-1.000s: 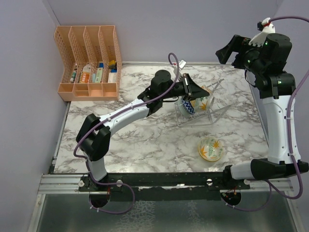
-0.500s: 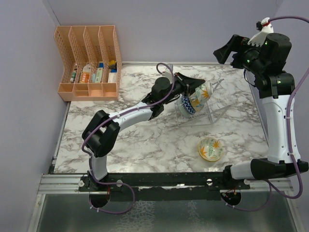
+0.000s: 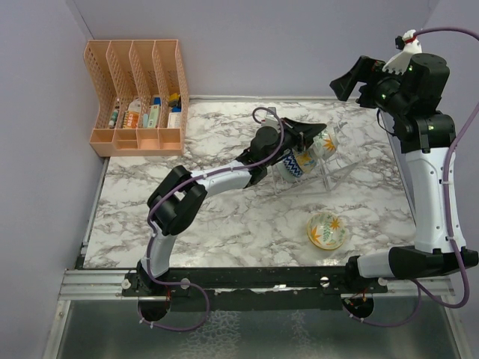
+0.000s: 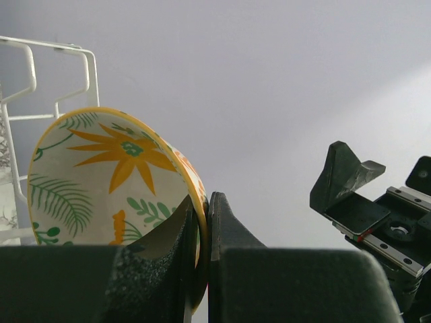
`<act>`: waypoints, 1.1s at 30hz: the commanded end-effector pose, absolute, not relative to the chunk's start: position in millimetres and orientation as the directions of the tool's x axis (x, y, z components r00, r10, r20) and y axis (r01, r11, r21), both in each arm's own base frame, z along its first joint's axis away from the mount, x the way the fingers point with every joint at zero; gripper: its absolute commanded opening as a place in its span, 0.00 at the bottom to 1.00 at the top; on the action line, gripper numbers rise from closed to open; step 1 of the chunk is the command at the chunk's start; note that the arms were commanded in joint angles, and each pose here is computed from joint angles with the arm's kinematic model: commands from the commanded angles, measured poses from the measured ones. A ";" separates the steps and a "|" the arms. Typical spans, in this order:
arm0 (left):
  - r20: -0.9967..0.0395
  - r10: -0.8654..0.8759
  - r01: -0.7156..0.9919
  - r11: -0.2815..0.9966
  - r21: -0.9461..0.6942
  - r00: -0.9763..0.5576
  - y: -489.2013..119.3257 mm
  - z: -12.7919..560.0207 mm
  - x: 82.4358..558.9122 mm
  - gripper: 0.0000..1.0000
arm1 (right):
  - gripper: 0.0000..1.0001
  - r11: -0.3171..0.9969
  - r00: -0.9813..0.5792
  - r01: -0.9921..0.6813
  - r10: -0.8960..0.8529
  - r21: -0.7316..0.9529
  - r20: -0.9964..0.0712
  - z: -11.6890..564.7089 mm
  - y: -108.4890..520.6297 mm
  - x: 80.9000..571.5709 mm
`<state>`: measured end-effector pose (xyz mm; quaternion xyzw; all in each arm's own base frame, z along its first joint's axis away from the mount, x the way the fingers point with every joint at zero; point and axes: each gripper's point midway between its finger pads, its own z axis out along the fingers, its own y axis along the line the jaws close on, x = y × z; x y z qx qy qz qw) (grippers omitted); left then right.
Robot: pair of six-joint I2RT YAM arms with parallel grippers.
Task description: Load the bowls into the dish rack
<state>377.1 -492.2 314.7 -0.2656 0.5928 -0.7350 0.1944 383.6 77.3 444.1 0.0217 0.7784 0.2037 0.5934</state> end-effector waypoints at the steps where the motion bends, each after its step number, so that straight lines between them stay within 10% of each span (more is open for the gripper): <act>1: 0.197 -0.609 0.037 -0.349 -0.936 -0.768 -483.7 358.7 377.3 0.00 | 0.99 0.916 -0.260 -0.227 0.270 0.331 -0.927 454.0 75.7 377.5; 33: 0.184 -0.624 -0.032 -0.246 -0.969 -0.759 -492.7 288.9 384.1 0.00 | 0.99 0.913 -0.294 -0.237 0.258 0.332 -0.920 436.8 79.1 384.2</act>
